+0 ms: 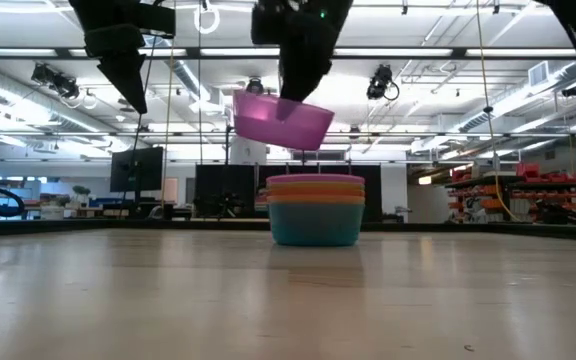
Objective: Nest bowls inside each other
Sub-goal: Stack the purple bowl on top of the pink bowl
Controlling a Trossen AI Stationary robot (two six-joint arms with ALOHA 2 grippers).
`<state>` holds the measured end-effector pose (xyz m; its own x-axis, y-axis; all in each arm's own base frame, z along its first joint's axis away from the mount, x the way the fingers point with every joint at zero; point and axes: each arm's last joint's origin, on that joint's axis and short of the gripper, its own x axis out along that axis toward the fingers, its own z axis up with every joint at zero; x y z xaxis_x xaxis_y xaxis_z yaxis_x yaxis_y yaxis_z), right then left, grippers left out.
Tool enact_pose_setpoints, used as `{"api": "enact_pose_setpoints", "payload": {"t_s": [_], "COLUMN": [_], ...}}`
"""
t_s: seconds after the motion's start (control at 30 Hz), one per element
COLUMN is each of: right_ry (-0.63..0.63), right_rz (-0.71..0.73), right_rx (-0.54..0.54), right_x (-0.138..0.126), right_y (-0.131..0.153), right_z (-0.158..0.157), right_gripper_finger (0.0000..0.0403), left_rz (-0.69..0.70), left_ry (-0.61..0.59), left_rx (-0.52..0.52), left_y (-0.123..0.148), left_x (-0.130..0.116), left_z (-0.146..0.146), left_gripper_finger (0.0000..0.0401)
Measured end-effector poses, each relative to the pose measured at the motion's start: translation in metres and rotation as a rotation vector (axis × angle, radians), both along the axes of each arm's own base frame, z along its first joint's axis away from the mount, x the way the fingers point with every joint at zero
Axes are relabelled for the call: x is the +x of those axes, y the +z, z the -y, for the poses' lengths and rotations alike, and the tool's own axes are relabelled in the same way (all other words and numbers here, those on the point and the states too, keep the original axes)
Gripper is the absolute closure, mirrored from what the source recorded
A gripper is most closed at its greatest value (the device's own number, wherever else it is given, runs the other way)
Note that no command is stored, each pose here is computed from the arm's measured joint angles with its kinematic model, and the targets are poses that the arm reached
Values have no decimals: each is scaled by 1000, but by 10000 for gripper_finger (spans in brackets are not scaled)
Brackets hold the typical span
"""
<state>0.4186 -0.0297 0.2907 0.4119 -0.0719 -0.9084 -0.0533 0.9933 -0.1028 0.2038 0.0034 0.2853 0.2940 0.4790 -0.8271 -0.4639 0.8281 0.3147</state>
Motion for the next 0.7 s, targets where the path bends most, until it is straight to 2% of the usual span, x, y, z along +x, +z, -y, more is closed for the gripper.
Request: {"api": "enact_pose_setpoints", "payload": {"t_s": [0.17,0.3,0.47,0.7], "right_ry": [-111,-168,-164,-149], "right_rz": [-21,-46,-90,-152], "right_rx": [90,120,193,226], "right_x": [-9,-16,-21,-24], "right_y": [-1,-2,-11,-31], "right_z": [47,69,70,65], "right_gripper_finger": [402,402,403,403], "left_rz": [-8,-8,-8,-4], "left_ry": [-13,-13,-13,-12], "left_rx": [5,5,4,4], "left_y": [0,0,0,0], "left_x": [0,0,0,0], "left_z": [0,0,0,0], "left_gripper_finger": [373,380,385,376]}}
